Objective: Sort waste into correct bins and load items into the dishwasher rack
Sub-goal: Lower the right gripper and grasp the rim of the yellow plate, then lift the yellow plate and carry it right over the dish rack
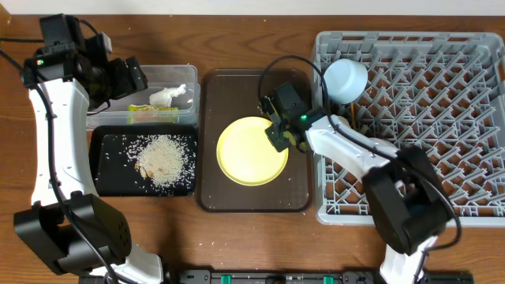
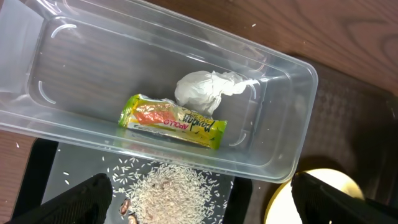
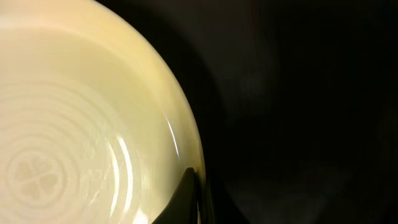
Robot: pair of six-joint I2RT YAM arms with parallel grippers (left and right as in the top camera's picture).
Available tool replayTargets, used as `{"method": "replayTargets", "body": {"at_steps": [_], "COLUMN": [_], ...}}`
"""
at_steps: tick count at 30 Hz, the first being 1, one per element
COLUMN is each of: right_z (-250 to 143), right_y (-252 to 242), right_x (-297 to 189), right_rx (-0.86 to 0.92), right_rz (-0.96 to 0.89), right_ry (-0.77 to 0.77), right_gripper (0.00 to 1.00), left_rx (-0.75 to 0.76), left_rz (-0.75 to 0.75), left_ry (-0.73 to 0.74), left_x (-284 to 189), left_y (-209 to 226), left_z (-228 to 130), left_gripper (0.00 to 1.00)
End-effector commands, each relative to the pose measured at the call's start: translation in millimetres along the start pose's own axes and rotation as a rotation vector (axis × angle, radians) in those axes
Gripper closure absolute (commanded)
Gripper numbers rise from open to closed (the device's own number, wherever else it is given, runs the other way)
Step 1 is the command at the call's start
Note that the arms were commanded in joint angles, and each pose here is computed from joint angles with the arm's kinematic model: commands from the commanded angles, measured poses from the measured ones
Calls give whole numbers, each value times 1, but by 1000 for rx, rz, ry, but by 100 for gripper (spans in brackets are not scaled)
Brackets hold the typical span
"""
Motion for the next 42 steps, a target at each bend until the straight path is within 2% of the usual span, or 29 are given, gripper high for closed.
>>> {"method": "replayTargets", "body": {"at_steps": [1,5,11,12,17,21,25,42], "right_z": [39,58,58,53,42,35,34,46], "right_y": [2,-13,-65,-84,-128,-163,-184,-205], "right_x": [-64,-133,-239,-267,-300,-305,-296,-201], "right_rx": [2,46,180,213,292,373,392,347], "right_rz": [-2,-164,-643,-804,-1084,-1193,-1212,-1187], "right_ry": [-203,-414,-689,-731,-709,-662,-613,-419], "right_gripper": [99,99,99,99,99,99,99,99], "left_rx": [-9,-9,-9,-9,-9,-9,-9,-9], "left_rz": [9,9,9,9,9,9,9,9], "left_ry": [-12,-12,-12,-12,-12,-12,-12,-12], "left_x": [-4,-3,-4,-3,-4,-3,-4,-4], "left_y": [1,1,1,1,1,1,1,1], "left_z": [3,3,3,3,3,3,3,3], "left_gripper": [5,5,5,5,5,5,5,5]}}
Point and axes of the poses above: each gripper's point midway between its finger pads, its own x axis out along the fingers, its own y axis along the line the jaws close on, z = x × y, the point moved 8 cm from there along -x, back along the fingers, and after that the axes turned 15 degrees about x, right-handed, at the moved point
